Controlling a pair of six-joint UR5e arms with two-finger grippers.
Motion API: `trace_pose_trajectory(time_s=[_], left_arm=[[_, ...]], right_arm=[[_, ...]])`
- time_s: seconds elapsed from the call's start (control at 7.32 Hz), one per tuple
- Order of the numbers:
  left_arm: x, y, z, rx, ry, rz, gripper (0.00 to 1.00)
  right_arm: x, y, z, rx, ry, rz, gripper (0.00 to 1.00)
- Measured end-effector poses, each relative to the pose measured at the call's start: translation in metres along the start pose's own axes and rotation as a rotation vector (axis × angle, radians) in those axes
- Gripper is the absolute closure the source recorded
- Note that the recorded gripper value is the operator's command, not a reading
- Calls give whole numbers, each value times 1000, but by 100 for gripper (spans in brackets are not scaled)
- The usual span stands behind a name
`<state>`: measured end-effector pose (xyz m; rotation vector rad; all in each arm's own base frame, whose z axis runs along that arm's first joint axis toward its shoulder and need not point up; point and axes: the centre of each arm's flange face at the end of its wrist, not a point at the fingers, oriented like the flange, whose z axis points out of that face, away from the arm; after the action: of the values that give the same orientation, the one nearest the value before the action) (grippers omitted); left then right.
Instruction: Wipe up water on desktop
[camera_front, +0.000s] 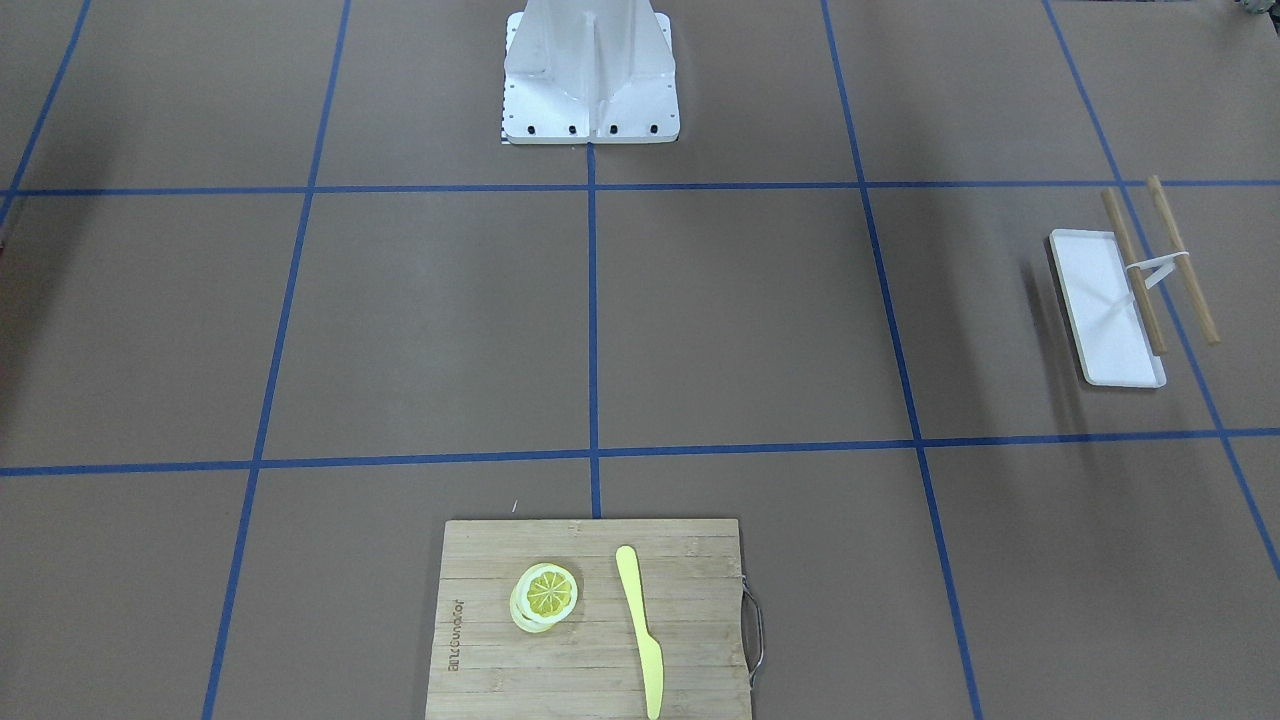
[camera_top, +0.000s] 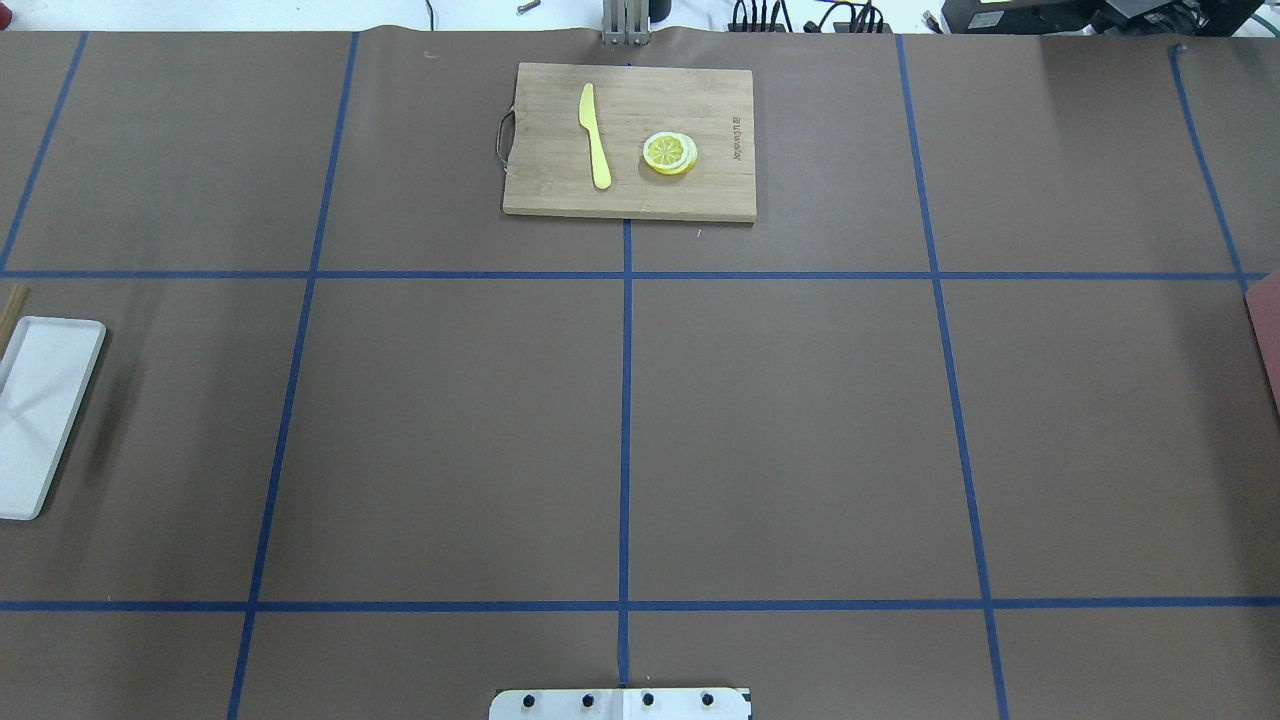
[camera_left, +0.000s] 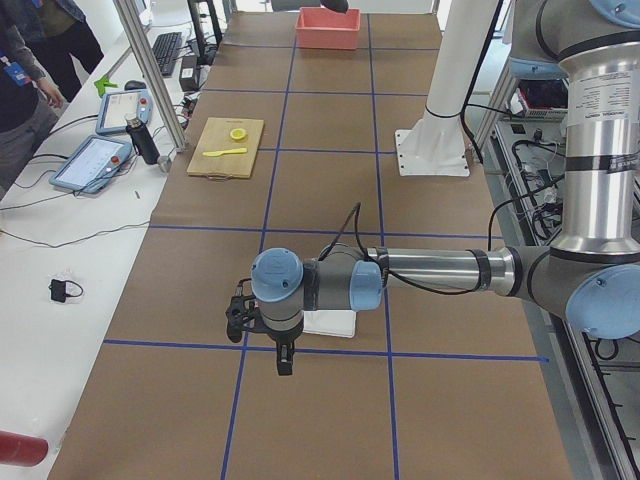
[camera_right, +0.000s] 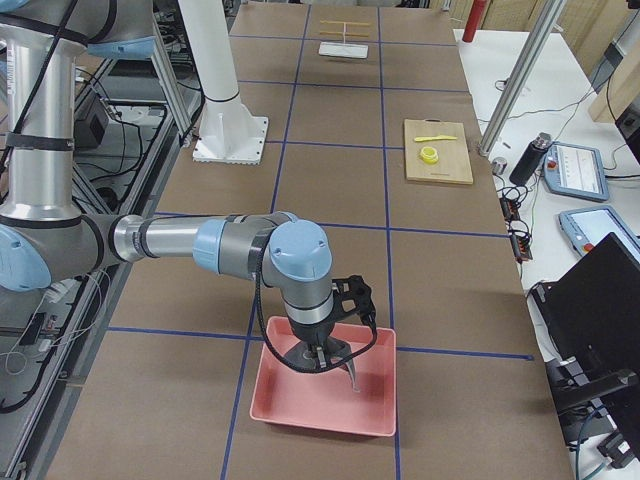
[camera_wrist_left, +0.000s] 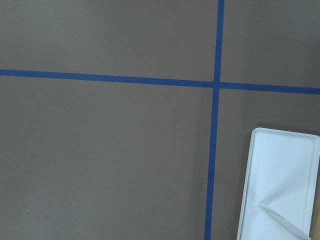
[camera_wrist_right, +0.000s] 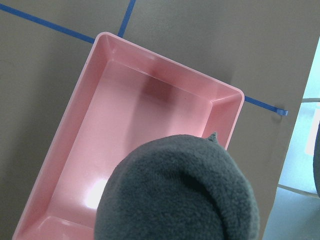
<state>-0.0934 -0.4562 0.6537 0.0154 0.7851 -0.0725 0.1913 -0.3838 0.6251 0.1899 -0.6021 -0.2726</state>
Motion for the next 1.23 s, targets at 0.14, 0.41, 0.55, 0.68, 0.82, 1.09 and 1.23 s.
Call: trace_pose_trajectory(time_s=[0.14, 0.41, 0.55, 0.68, 0.82, 1.09, 1.23], left_arm=[[0, 0, 0, -1, 0, 0, 1], [0, 1, 1, -2, 0, -1, 1], [0, 1, 1, -2, 0, -1, 1], [-1, 1, 1, -2, 0, -1, 1], [-1, 1, 1, -2, 0, -1, 1], [-1, 1, 2, -3, 0, -2, 1], [-1, 1, 2, -4, 0, -2, 1]], right_arm=[[1, -3, -2, 4, 3, 0, 0], [0, -7, -6, 17, 1, 34, 0], [-1, -8, -5, 27, -16, 75, 0], [-1, -7, 0, 29, -43, 118, 0], [-1, -7, 12, 22, -79, 143, 0], [-15, -21, 33, 8, -142, 156, 0], [-24, -31, 43, 3, -137, 165, 0]])
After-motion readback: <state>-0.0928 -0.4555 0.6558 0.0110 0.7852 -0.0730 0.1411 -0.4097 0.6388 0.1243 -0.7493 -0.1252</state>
